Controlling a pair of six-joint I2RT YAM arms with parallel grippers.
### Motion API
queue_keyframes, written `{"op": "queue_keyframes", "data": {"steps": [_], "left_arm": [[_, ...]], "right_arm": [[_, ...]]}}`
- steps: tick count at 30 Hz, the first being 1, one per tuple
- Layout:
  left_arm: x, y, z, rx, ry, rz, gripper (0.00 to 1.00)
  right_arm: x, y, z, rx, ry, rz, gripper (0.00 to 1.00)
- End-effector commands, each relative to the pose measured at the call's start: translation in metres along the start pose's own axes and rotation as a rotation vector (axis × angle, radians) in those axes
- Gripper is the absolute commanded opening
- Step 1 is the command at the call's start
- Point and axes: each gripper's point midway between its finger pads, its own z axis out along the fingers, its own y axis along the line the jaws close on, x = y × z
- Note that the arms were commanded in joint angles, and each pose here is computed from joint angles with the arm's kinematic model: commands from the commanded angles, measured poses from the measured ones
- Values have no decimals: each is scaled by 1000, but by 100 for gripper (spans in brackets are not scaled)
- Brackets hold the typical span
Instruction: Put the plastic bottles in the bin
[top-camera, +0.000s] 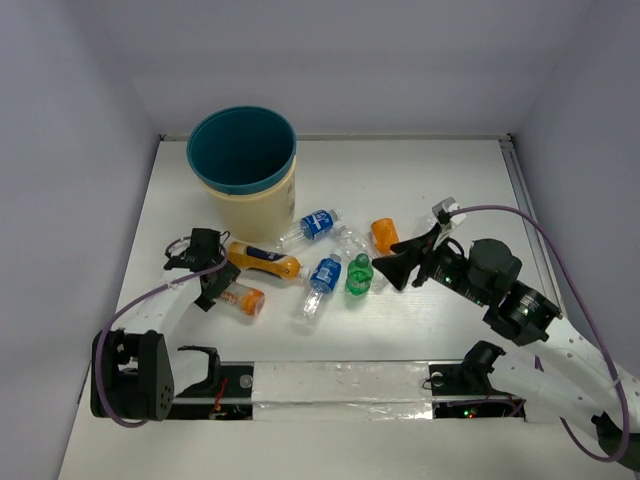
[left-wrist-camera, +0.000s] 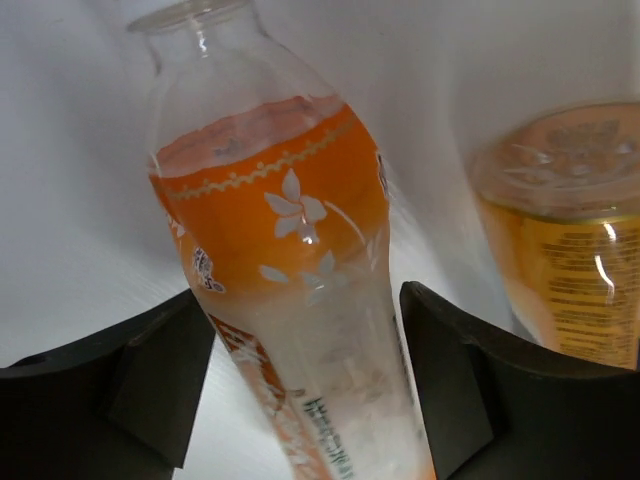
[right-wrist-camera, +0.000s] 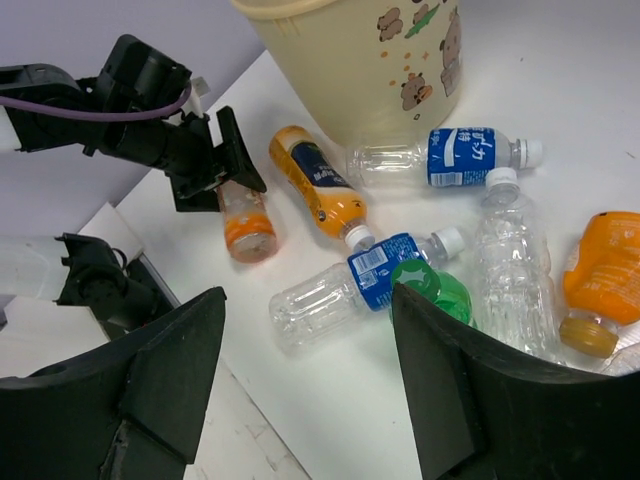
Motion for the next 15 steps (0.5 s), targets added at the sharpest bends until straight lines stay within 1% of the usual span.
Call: {"op": "queue_keyframes", "data": {"steps": [1,2,4,5,8,10,11,13,15], "left_arm": [[-13,-2,2,13,-70,-36,69],[-14,-3,0,24,-78,-42,60],[-17,-6,-8,62,-100,-57,50],[-18,-7,-11,75,-105,-60,49],[-20,-13,-28,139,-111,-67,44],[-20,-18,-41,173,-108,-56,43],[-21,-19,-48,185,-105,-41,39],[-20,-28,-64,244,-115,-10,39],[-18,-30,-75,269,-115,32,39]], "right_arm": [[-5,8,-1,-33,-18,-7,73],[-3,7,0,-31,-11,-1,76],[3,6,4,-28,10,7,79],[7,4,6,-23,22,13,80],[23,1,16,-9,80,24,82],[31,-3,21,18,105,22,82],[35,-5,23,31,118,23,83],[43,-10,30,70,134,18,84],[49,-21,37,123,151,18,84]]}}
